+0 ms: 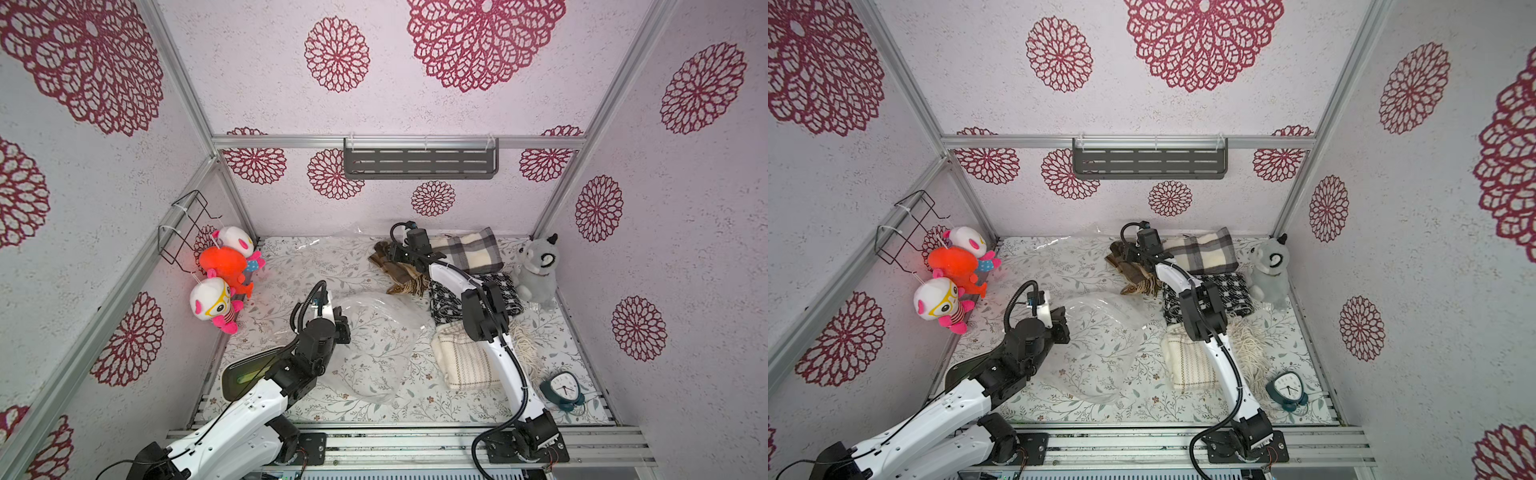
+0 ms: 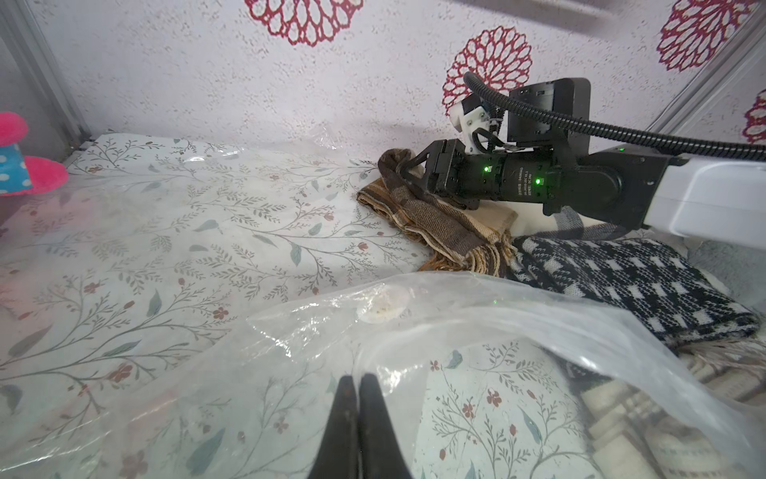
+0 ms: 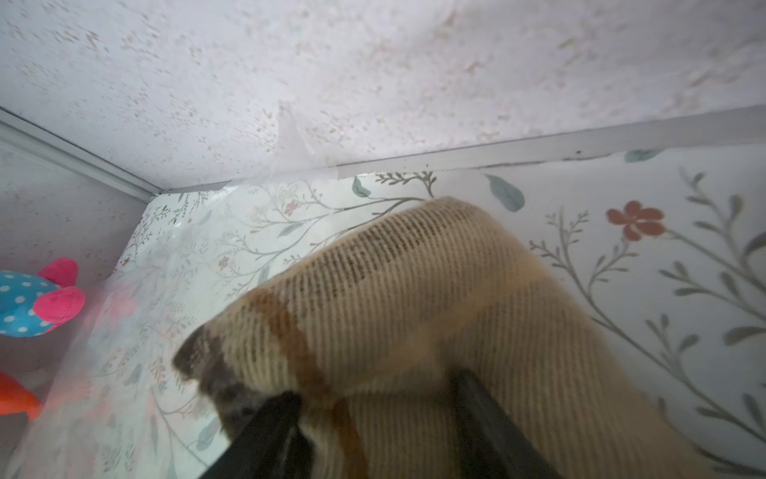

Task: Take the scarf out of the vacuum bag
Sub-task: Adjust the scarf at the center of the board.

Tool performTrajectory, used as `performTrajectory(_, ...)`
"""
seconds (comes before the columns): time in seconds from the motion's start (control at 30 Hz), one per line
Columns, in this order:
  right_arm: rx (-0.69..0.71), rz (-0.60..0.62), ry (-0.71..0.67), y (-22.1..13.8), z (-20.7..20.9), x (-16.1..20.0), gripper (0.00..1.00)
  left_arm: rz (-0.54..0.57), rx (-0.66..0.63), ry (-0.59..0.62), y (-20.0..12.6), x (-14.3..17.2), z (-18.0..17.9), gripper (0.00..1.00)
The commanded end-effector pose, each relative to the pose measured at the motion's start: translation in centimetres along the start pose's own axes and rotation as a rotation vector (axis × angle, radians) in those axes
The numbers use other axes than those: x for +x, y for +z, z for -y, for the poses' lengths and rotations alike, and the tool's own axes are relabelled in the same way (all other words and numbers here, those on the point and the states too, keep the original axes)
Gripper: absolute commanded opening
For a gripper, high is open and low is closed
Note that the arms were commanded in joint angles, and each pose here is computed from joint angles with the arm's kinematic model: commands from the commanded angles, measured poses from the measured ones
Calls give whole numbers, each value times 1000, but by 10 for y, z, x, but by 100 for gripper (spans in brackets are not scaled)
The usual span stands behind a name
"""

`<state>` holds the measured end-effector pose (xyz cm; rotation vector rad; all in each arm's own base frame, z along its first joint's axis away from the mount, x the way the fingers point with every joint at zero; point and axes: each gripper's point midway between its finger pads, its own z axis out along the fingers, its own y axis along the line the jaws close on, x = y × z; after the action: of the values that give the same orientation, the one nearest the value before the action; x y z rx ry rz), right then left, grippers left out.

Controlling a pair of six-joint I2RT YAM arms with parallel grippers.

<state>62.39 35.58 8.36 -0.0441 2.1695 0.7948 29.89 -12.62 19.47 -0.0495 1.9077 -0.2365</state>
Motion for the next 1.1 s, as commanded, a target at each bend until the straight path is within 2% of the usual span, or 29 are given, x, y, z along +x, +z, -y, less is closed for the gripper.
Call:
performTrajectory(0.0, -116, -59, 67, 1, -21, 12, 57, 7, -17, 3, -1, 1, -5, 0)
performTrajectory(0.07, -126, -95, 63, 2, -23, 30, 53, 8, -7, 2, 0, 1, -2, 0)
performTrajectory(0.17, -117, -152, -12, -1, -30, 56, 50, -2, 9, 0, 1, 2, 1, 0)
performTrajectory(0.33, -192, -323, -135, -9, -46, 100, 42, 0, 21, -14, 0, 2, 2, 0)
performTrajectory(0.4, -210, -388, -182, -21, -46, 116, 40, -1, 31, -20, -1, 2, 3, 0)
performTrajectory(0.53, -215, -421, -259, -52, -48, 126, 39, 4, 44, -28, -3, 0, 5, 0)
performTrajectory(0.6, -274, -444, -293, -69, -57, 131, 36, 4, 46, -29, -2, 0, 6, 0)
performTrajectory(0.7, -297, -472, -350, -87, -63, 131, 33, 2, 49, -28, -2, 0, 7, 0)
performTrajectory(0.87, -314, -464, -461, -102, -79, 116, 36, 3, 54, -31, -2, 1, 8, 0)
performTrajectory(0.93, -275, -403, -520, -105, -86, 101, 41, 7, 56, -33, -2, -1, 8, 0)
performTrajectory(1.07, -229, -234, -539, -115, -105, 56, 48, 12, 59, -38, -4, -3, 9, 0)
